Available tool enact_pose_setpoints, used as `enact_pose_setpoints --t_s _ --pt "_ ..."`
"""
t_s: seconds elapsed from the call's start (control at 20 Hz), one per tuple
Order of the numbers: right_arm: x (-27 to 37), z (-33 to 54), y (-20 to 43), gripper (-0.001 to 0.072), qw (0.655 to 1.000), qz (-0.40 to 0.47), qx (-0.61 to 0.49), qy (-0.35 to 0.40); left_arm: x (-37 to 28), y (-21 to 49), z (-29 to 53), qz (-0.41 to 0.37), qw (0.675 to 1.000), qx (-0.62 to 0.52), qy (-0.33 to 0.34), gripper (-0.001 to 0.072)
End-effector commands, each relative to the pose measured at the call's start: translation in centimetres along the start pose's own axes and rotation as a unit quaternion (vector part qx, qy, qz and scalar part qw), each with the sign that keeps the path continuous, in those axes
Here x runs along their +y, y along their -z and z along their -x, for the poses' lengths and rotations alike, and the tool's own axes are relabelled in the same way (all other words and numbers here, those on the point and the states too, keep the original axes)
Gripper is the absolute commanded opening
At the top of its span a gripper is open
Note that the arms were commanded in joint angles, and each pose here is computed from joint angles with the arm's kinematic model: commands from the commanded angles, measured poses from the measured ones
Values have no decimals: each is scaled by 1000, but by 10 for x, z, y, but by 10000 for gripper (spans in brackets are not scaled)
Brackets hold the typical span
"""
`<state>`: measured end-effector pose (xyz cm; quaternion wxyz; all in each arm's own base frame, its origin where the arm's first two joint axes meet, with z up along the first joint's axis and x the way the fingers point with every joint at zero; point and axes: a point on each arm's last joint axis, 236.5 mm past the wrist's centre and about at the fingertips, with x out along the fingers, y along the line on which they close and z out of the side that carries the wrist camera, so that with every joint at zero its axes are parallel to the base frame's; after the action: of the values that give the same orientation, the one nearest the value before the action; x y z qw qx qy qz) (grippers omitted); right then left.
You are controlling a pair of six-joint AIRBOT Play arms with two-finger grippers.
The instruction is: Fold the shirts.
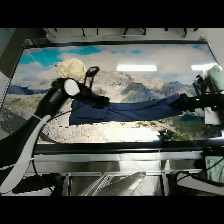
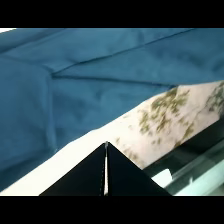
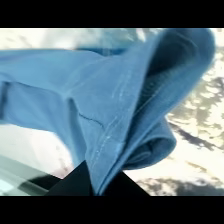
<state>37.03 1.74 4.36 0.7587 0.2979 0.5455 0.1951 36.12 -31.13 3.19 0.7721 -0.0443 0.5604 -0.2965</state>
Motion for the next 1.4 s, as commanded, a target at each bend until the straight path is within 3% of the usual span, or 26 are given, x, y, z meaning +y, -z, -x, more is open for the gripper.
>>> enact_pose_setpoints --t_s 0.0,0.5,0.8,1.0,1.2,1.35 --pt "38 40 8 22 998 24 -46 35 -41 -12 -57 -16 999 -25 18 19" --pt "114 39 40 21 995 98 -34 3 -105 -16 -172 -31 997 25 63 19" --pt "133 42 19 21 990 125 -66 -3 -119 -11 -178 -31 995 54 82 18" --pt "141 43 5 21 988 136 -70 -6 -88 -24 -124 -42 994 80 65 18" --pt "155 10 12 21 988 148 -30 -21 10 -27 -17 -103 984 127 -70 19" --pt "185 -35 16 21 986 161 -19 -42 66 -51 79 -58 989 73 -115 18"
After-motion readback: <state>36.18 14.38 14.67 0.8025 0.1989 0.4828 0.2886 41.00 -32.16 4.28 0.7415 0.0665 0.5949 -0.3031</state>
